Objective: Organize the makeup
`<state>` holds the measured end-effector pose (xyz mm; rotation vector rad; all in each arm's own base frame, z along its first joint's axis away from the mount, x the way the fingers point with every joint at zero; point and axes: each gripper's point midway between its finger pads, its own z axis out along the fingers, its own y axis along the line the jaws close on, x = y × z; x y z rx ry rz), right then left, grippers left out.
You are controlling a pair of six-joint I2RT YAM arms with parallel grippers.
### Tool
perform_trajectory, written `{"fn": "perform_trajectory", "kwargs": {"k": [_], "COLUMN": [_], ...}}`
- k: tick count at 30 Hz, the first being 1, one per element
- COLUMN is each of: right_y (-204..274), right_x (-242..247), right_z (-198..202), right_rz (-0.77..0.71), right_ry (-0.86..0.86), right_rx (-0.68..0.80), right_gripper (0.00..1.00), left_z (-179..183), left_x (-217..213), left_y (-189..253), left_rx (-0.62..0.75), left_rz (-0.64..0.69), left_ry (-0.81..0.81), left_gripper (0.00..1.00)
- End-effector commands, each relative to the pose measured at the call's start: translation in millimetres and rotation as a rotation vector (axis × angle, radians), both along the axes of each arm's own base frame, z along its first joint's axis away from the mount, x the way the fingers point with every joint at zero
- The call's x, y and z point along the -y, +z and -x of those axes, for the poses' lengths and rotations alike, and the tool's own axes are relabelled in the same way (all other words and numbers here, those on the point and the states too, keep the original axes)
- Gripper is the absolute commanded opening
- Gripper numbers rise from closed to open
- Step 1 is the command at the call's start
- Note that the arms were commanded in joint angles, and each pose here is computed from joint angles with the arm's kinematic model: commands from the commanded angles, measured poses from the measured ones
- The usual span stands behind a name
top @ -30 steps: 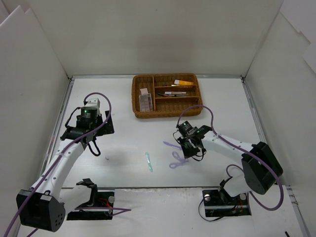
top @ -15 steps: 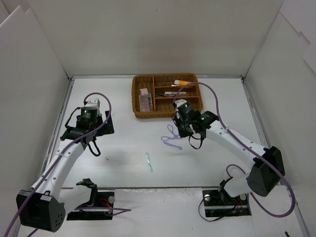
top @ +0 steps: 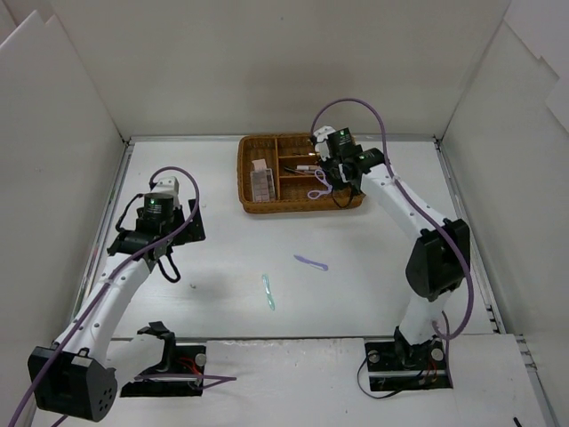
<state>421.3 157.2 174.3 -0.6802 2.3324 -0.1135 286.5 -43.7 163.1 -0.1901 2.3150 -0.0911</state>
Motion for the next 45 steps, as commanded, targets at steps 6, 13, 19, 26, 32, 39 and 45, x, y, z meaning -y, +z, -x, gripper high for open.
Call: {"fn": "perform_trajectory", "kwargs": {"k": [6,13,19,26,32,39,45], "right_y": [7,-23,-32,-7,29,-6,-64], "right_x": [7,13,20,25,17,-33,-59], "right_z": [-61,-77,-80,-69,-35,60,127], "right_rz": [0.068,0.066,0.057,0.032,-0.042,-0.242,-0.245], "right_ry": [0.035,0.036,0.039,0.036,0.075,0.204,0.258], "right_rx": [0.109,0.086,0.085,0.124,0.174,0.006,-0.187], "right_gripper": [0.0,0.0,0.08,0.37,0.41,0.42,0.43], "left_z": [-8,-8,-9,-10,-11,-12,-13], "left_x": [1,1,1,2,2,3,3], "left_y": [20,18,18,16,16,16,15], "left_rx": [0.078,0.072,0.072,0.063,0.064,0.065,0.061], "left_rz": [0.009,0.008,0.008,0.008,0.009,0.01,0.009], "left_ry": [-0.009,-0.011,-0.011,-0.013,-0.017,-0.017,-0.019], "left_gripper": [0.97,0.97,0.97,0.97,0.97,0.97,0.97]}}
